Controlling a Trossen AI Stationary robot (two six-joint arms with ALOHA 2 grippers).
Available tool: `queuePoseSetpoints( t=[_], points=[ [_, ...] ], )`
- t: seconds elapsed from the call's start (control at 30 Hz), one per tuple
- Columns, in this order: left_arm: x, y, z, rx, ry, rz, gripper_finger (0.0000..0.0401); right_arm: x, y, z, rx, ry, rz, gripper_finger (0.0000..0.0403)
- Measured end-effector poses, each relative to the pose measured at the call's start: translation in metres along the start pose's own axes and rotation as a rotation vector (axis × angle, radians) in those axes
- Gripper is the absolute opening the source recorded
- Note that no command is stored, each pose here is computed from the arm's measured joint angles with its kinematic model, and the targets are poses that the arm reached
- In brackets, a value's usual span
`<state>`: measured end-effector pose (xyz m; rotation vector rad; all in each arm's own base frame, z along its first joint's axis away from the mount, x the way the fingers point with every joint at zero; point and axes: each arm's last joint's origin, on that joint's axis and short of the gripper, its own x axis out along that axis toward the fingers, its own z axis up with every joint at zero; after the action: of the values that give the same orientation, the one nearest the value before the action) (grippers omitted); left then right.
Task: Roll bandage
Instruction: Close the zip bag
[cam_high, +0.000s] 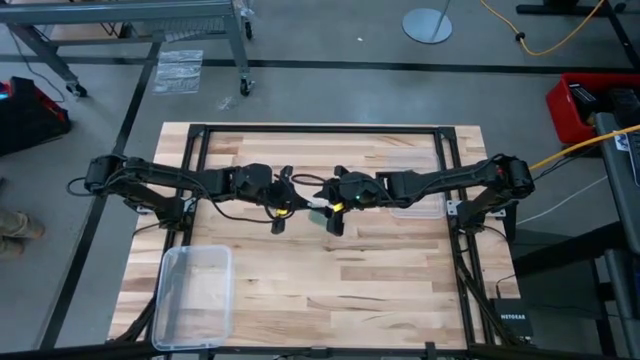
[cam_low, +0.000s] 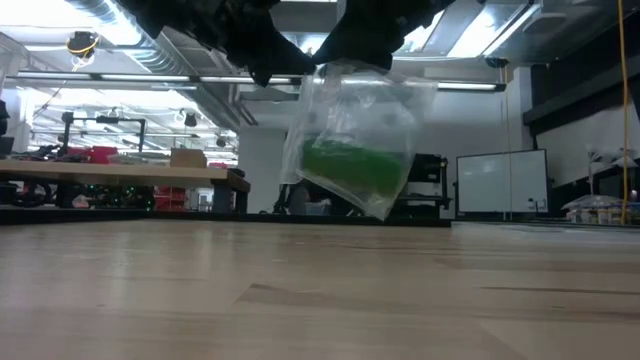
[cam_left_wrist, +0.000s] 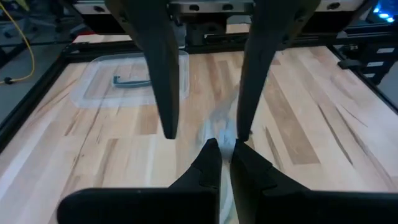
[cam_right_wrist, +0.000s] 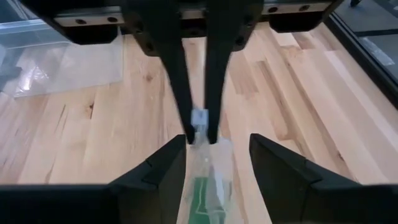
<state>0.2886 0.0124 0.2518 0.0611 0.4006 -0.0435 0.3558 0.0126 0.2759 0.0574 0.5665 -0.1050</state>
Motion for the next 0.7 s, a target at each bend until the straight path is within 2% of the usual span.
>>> queuePoseSetpoints(
  t=[0.2,0.33,0.53,0.7],
  points=[
    [0.0002,-0.0029,-0.0001,0.006,0.003,-0.007,0.0006,0.0,0.0002,0.0001,0.0,0.0,0.003,0.0166],
    [0.0002,-0.0029,-0.0001,0.01,0.004,-0.008,0.0006,0.0,0.0009,0.0,0.0,0.003,0.032,0.0119],
    [0.0002,-0.0029,-0.0003,0.011,0.005,-0.008,0.001,-0.0001,0.0018,-0.0001,-0.003,0.006,0.063,0.0015],
    [0.0002,-0.0028,-0.0003,0.01,0.005,-0.008,0.0023,-0.0001,0.0026,-0.0003,-0.008,0.01,0.092,0.0006]
  ],
)
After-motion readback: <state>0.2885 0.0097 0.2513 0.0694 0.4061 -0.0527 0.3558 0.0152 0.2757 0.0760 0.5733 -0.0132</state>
